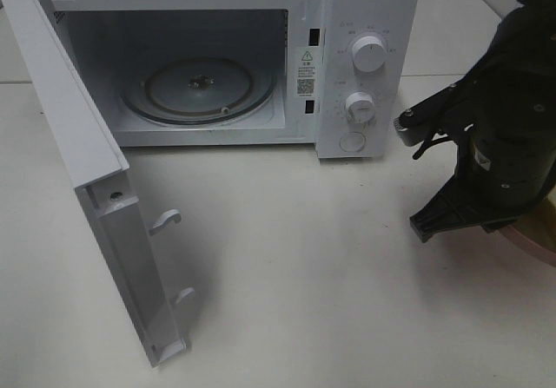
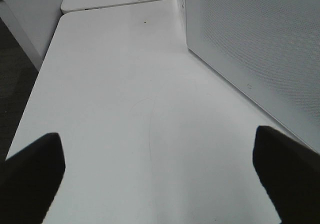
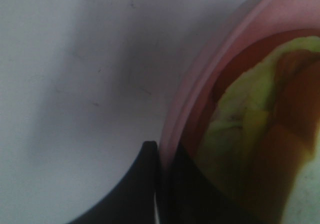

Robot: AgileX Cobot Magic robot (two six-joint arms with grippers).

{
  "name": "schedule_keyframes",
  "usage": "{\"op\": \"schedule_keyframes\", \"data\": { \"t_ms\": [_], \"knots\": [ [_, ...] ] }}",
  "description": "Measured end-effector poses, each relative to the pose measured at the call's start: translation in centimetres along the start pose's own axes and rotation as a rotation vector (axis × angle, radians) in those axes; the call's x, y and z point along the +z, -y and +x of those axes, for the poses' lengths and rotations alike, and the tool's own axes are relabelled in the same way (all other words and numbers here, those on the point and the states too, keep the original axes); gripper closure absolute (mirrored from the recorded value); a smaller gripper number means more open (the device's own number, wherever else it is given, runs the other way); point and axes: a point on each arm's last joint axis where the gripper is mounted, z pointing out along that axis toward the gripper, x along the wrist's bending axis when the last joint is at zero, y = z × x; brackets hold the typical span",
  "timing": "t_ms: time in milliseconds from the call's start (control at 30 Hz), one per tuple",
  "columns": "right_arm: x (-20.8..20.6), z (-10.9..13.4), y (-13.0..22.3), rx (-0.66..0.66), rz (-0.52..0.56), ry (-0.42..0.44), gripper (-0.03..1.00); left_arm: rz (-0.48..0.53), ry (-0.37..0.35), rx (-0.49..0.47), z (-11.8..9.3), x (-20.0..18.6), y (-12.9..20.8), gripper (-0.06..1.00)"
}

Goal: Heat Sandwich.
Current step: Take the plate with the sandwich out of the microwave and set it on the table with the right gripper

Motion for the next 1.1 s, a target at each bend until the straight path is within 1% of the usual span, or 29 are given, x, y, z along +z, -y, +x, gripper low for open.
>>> {"op": "schedule_keyframes", "data": {
  "t_ms": [67, 167, 200, 300, 433, 833, 967, 1100],
  "knots": [
    [0.1, -0.3, -0.1, 0.010, -0.004, -0.002, 0.93, 0.000, 0.000, 0.000, 0.0, 0.0, 0.0, -0.02],
    [0.9, -1.5, -0.3, 0.052, 0.002, 0.002, 0.93, 0.000, 0.000, 0.000, 0.0, 0.0, 0.0, -0.02],
    [0.9, -1.5, -0.3, 0.052, 0.002, 0.002, 0.93, 0.000, 0.000, 0.000, 0.0, 0.0, 0.0, -0.02],
    [2.3, -2.3, -0.4, 0.080, 0.048, 0.013, 0.93, 0.000, 0.000, 0.000, 0.0, 0.0, 0.0, -0.02],
    [3.6, -2.6, -0.4, 0.093, 0.087, 0.017, 0.93, 0.000, 0.000, 0.000, 0.0, 0.0, 0.0, -0.02],
    [6.7, -2.4, -0.5, 0.115, 0.154, 0.009, 0.93, 0.000, 0.000, 0.000, 0.0, 0.0, 0.0, -0.02],
    [8.2, -1.5, -0.5, 0.091, 0.183, -0.002, 0.92, 0.000, 0.000, 0.000, 0.0, 0.0, 0.0, -0.02],
    [8.8, -1.2, -0.5, 0.083, 0.191, -0.004, 0.92, 0.000, 0.000, 0.000, 0.0, 0.0, 0.0, -0.02]
  ]
}}
